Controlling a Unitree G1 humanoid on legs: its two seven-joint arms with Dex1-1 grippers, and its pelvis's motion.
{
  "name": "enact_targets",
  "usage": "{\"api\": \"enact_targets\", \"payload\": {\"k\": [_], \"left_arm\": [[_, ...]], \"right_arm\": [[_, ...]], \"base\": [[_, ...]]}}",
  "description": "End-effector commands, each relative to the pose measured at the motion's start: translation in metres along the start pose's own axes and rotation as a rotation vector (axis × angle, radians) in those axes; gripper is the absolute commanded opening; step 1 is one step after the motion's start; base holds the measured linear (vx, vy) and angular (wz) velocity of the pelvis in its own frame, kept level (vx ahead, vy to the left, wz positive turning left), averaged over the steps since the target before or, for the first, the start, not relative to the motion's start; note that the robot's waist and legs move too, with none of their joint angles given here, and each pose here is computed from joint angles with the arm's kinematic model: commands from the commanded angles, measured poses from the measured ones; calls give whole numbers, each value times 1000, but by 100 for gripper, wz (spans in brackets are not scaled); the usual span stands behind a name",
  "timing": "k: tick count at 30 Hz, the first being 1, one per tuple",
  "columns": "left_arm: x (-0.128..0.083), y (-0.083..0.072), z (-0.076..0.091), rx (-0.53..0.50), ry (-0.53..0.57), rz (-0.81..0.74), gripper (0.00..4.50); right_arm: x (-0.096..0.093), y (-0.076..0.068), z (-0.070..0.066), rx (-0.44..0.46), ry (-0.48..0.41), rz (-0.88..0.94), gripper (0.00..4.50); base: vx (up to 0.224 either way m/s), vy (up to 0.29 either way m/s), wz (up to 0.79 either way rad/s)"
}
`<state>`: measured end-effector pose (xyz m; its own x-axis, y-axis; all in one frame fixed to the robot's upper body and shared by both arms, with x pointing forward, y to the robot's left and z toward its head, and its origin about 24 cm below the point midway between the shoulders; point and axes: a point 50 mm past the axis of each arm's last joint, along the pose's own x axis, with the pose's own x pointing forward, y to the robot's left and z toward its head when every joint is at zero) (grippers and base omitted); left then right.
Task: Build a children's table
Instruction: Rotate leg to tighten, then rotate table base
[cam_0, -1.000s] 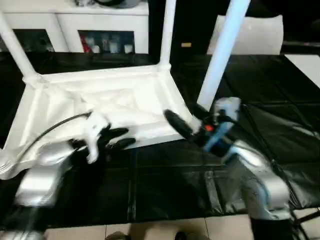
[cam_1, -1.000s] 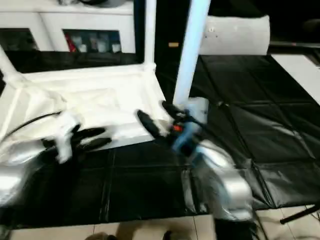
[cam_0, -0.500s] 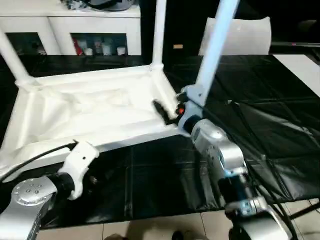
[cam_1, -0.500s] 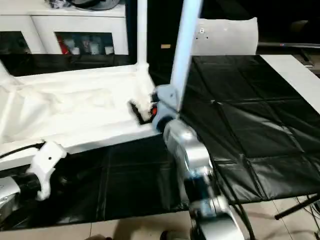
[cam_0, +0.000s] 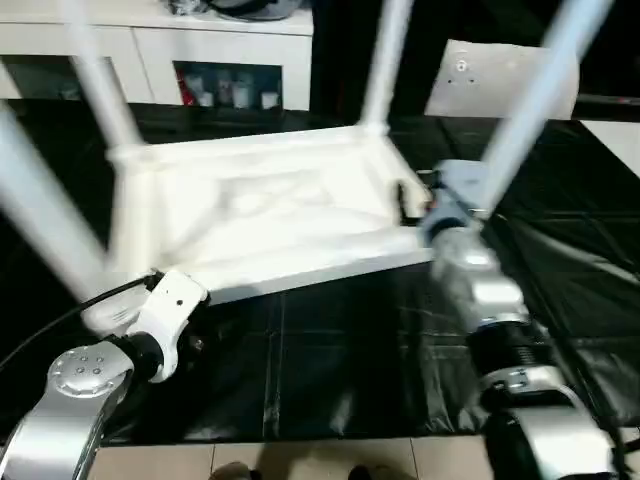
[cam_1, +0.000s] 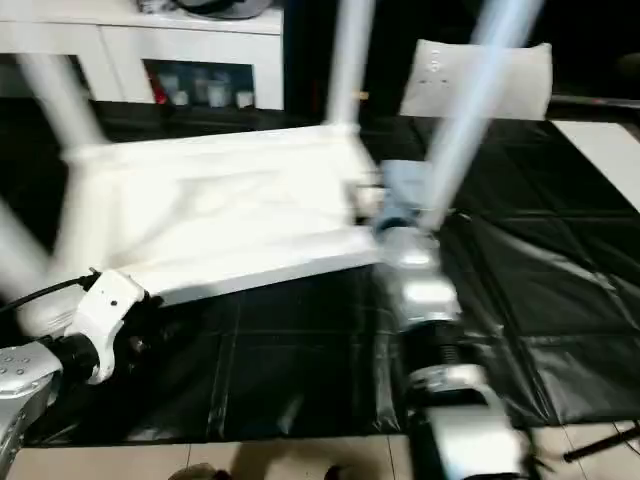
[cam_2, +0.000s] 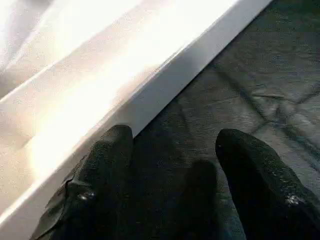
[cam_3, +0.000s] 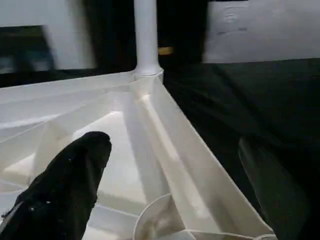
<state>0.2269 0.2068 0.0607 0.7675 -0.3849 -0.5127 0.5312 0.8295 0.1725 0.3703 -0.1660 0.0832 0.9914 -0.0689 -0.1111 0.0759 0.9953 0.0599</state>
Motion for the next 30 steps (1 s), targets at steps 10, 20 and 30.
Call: {"api": "enact_targets", "payload": {"k": [10,20,30], "left_arm": [[6,-8,9,-31,-109,41,328],[-10,-20,3,-179,-278,227,328],[-26,-24,-10,-293,-374,527,375]], "right_arm": [[-2,-52,15,-67,-93,10,450],[-45,-7,2,-19,-82,514,450],[-101,13,-24,3,94,725,450]], "base": [[0,0,0],[0,0,0],[0,0,0]]}}
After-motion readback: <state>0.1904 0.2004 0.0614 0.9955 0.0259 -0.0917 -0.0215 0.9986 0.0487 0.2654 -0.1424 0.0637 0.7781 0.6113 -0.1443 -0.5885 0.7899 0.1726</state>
